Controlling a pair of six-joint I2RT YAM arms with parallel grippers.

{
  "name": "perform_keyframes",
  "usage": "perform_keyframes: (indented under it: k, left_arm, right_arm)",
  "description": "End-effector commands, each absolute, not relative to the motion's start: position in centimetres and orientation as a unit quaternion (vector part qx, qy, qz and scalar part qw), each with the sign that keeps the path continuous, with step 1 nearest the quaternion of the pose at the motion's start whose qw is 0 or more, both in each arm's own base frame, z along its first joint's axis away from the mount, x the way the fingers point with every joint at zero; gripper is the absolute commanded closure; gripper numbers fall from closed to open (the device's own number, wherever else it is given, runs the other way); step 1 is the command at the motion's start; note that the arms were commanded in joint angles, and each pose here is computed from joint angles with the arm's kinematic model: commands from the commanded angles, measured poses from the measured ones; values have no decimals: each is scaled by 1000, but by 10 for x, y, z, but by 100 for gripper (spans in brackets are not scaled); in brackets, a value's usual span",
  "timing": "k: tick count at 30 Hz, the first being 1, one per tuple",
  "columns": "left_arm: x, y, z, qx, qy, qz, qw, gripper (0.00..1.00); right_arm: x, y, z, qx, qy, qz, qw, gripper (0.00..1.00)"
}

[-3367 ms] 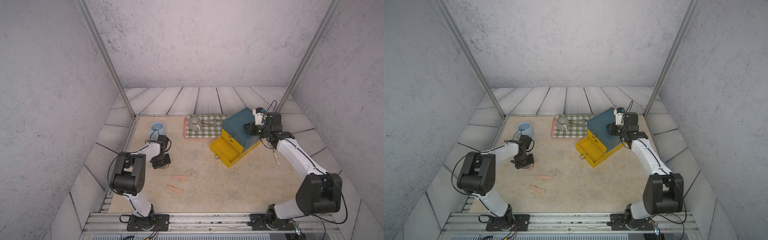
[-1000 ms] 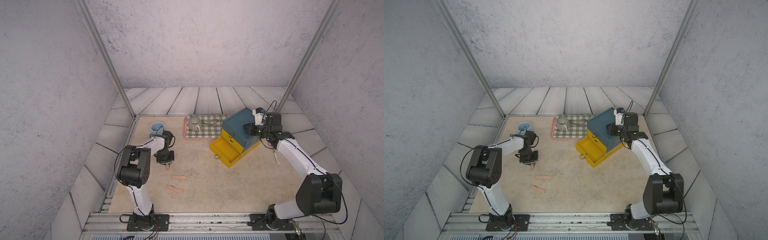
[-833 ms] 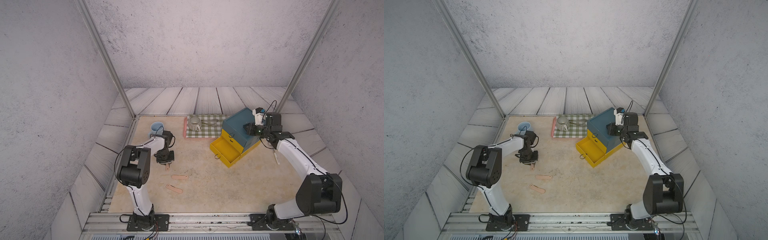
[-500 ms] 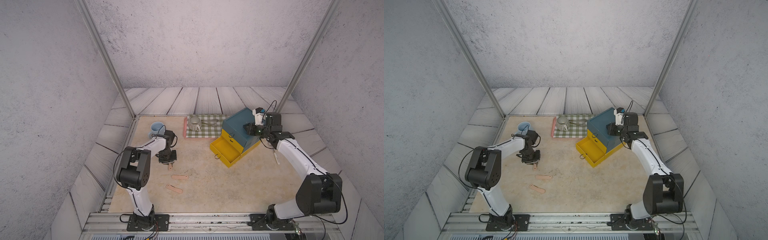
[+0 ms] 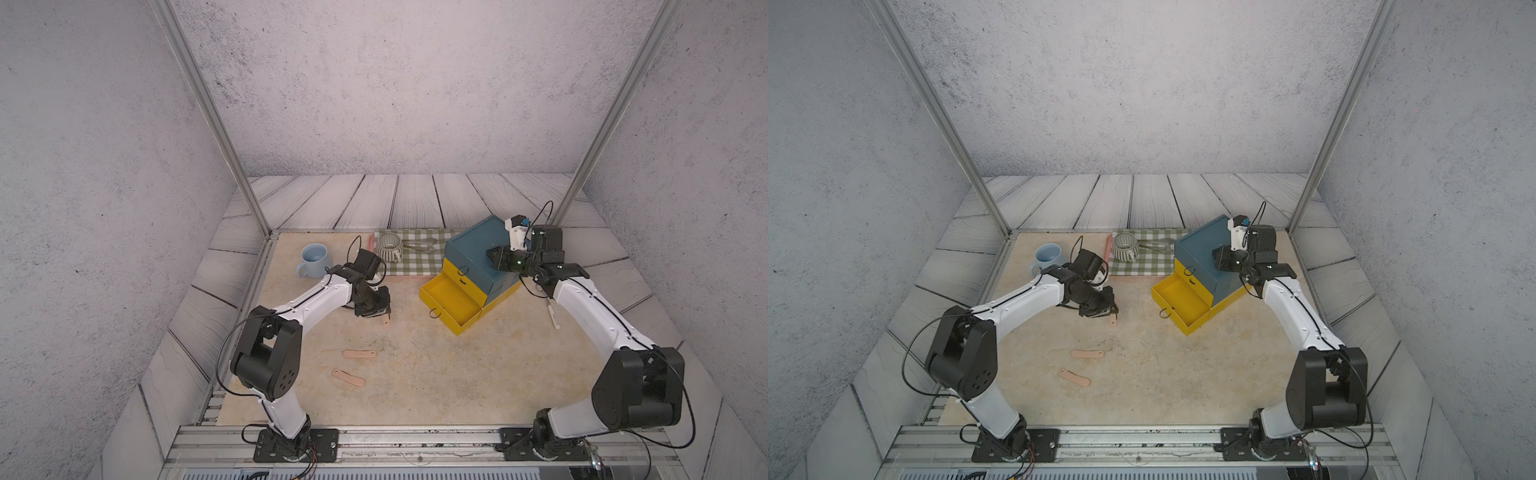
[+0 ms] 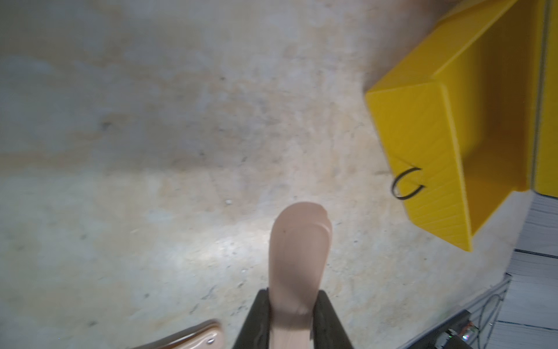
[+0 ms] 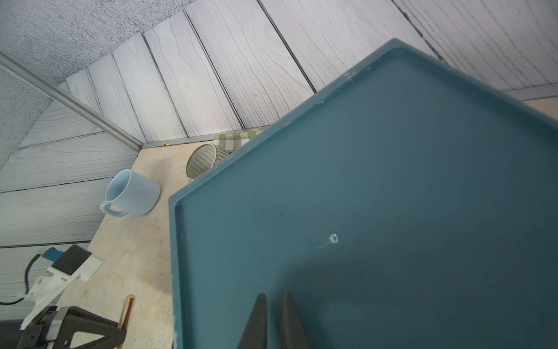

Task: Place the fruit knives into the drawer by color
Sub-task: Place the fruit knife in the drawer.

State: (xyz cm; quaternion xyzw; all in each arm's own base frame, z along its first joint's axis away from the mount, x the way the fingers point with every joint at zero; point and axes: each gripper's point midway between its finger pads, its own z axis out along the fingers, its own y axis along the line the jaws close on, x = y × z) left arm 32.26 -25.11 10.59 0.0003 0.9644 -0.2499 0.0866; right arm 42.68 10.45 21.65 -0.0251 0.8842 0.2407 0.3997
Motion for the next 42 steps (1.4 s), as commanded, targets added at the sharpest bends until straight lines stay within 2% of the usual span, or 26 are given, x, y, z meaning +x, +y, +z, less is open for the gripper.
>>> perform_keyframes:
  k: [1,5,17,22,42]
  left_arm:
    - [329,-298,127,8,940,-329,88,86]
    - [331,-340,134,10,917,-391,79,87]
    - [354,-410,144,18,888,-447,108,87]
    - [363,-420,139,4,881,-460,108,87]
    - [379,-434,101,-8,902,-420,101,85]
  right_arm:
    - [315,84,71,53,980,171,85,87]
    - [315,84,70,53,980,172,83,87]
    - [312,83,67,50,981,170,79,87]
    - [311,83,65,50,981,170,78,87]
    - [311,83,61,50,981,170,75,87]
